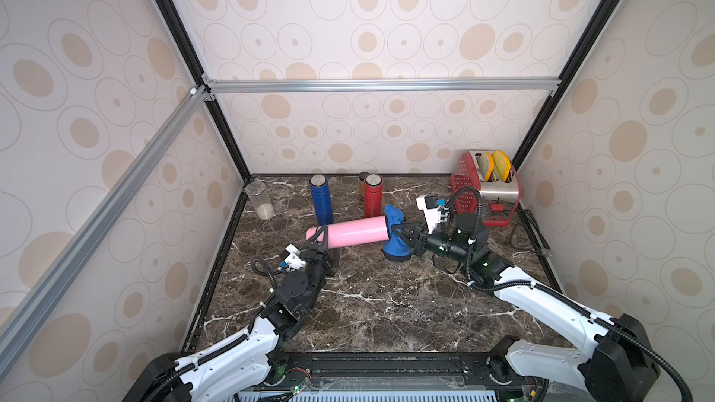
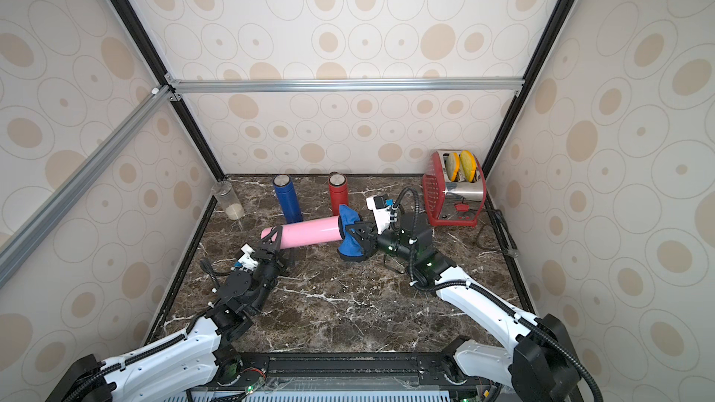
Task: Wipe the surface of the thermos
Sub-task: Wipe the dirt from the surface of the thermos.
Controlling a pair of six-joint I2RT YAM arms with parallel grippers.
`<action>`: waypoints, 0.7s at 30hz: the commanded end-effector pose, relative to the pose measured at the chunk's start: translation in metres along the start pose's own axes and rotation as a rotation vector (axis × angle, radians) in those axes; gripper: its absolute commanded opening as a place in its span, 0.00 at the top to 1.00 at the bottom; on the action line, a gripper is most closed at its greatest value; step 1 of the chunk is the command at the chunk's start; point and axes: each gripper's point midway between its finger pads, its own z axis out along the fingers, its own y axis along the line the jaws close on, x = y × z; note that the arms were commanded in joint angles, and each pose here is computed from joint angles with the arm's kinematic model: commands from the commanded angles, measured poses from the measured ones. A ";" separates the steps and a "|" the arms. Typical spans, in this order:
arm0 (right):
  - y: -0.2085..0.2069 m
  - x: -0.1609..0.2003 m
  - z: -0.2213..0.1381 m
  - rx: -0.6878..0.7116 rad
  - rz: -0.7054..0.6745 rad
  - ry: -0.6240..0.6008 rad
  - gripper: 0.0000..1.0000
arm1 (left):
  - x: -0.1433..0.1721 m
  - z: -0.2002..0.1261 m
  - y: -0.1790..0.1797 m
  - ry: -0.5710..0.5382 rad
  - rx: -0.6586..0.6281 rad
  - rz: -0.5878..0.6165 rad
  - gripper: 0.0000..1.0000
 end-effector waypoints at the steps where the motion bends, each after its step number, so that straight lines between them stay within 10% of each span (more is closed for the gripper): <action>1: 0.036 0.000 0.008 -0.134 -0.014 0.055 1.00 | 0.026 -0.005 -0.046 0.122 0.142 -0.066 1.00; 21: 0.063 -0.006 0.011 -0.160 -0.054 0.067 1.00 | 0.022 -0.004 -0.036 0.106 0.116 0.003 1.00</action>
